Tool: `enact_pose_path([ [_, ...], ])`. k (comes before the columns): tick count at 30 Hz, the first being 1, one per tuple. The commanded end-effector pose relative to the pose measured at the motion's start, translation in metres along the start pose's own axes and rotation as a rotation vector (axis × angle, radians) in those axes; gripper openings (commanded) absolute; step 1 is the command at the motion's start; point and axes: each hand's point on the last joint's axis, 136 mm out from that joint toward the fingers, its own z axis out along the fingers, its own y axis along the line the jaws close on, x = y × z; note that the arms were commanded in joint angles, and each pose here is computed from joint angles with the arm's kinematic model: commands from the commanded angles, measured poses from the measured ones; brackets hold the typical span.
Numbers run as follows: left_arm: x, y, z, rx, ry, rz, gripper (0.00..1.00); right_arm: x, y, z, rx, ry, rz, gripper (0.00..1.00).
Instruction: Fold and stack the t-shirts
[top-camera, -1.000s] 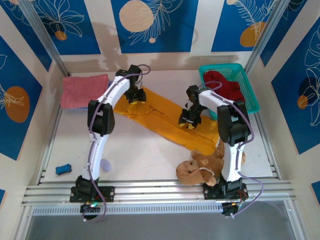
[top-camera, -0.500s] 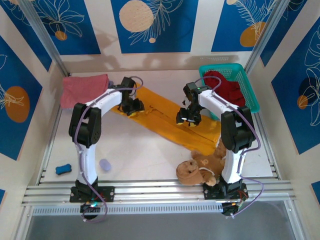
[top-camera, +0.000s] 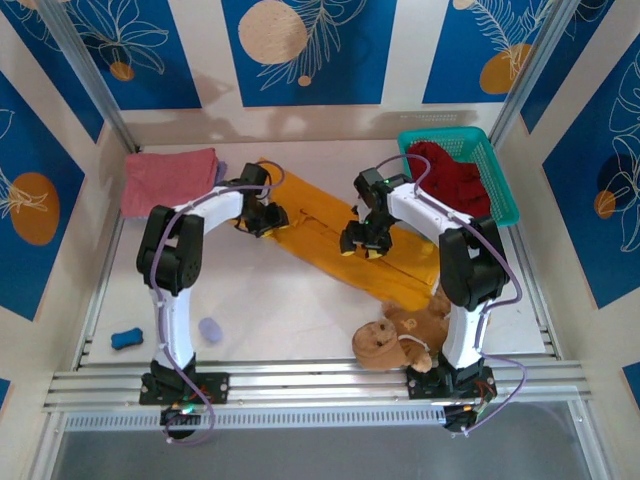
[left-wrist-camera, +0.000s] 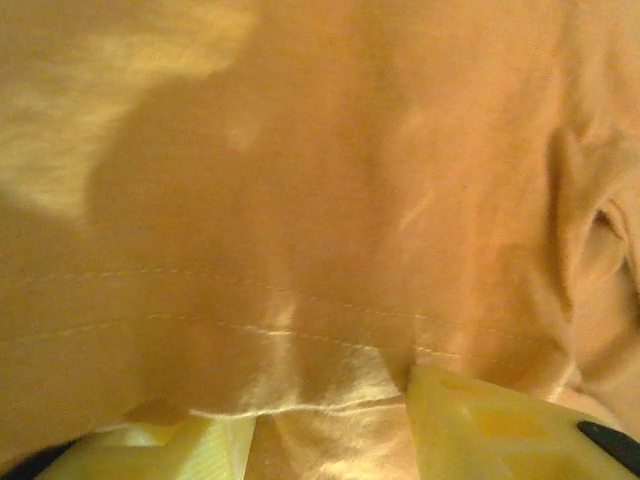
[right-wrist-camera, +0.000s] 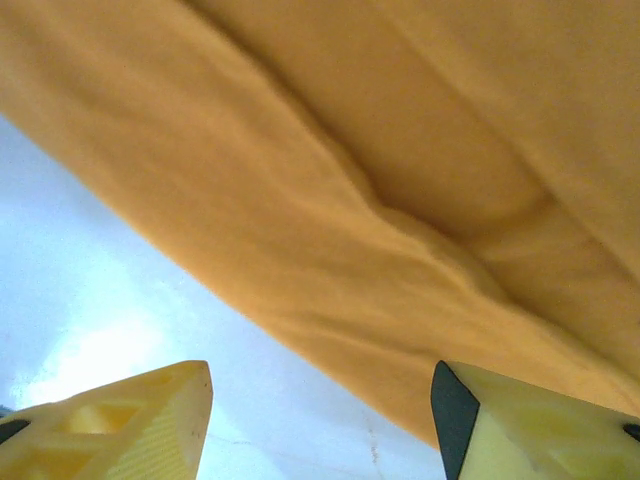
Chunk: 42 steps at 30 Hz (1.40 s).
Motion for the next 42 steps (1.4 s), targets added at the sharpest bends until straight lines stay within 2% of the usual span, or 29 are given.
enact_pose_path([
  [1,-0.011,0.045,0.007,-0.137,0.051,0.017,0.45,0.007,0.014,-0.008,-0.062,0.001,-0.007,0.62],
  [6,-0.040,0.047,0.019,-0.137,0.094,0.014,0.45,0.003,0.010,-0.003,-0.046,0.009,0.001,0.62],
  [11,-0.066,0.040,0.007,-0.129,0.047,0.017,0.45,-0.006,-0.014,0.004,-0.008,0.006,0.043,0.62],
  [14,-0.071,0.035,-0.008,-0.127,0.008,-0.038,0.45,-0.016,-0.040,0.007,0.111,-0.016,0.085,0.61],
  [16,-0.074,0.022,-0.016,-0.063,-0.032,-0.076,0.45,-0.024,-0.049,0.006,0.148,-0.048,0.100,0.61],
  [19,-0.075,0.008,-0.026,-0.005,-0.076,-0.096,0.45,-0.036,-0.054,0.007,0.121,-0.077,0.119,0.61],
  [25,-0.073,-0.006,-0.047,0.029,-0.105,-0.060,0.44,-0.052,-0.062,0.018,0.080,-0.035,0.123,0.61],
  [30,-0.070,-0.004,-0.049,0.036,-0.124,-0.069,0.45,-0.042,-0.063,0.037,0.036,0.043,0.131,0.61],
  [36,-0.079,0.005,-0.017,0.007,-0.088,-0.091,0.45,-0.018,-0.054,0.046,-0.019,0.102,0.151,0.60],
  [39,-0.092,0.023,-0.010,-0.075,-0.153,-0.118,0.45,-0.005,-0.044,0.049,-0.058,0.122,0.170,0.59],
  [42,-0.103,0.025,-0.006,-0.083,-0.179,-0.139,0.45,0.007,-0.033,0.051,-0.078,0.141,0.177,0.59],
])
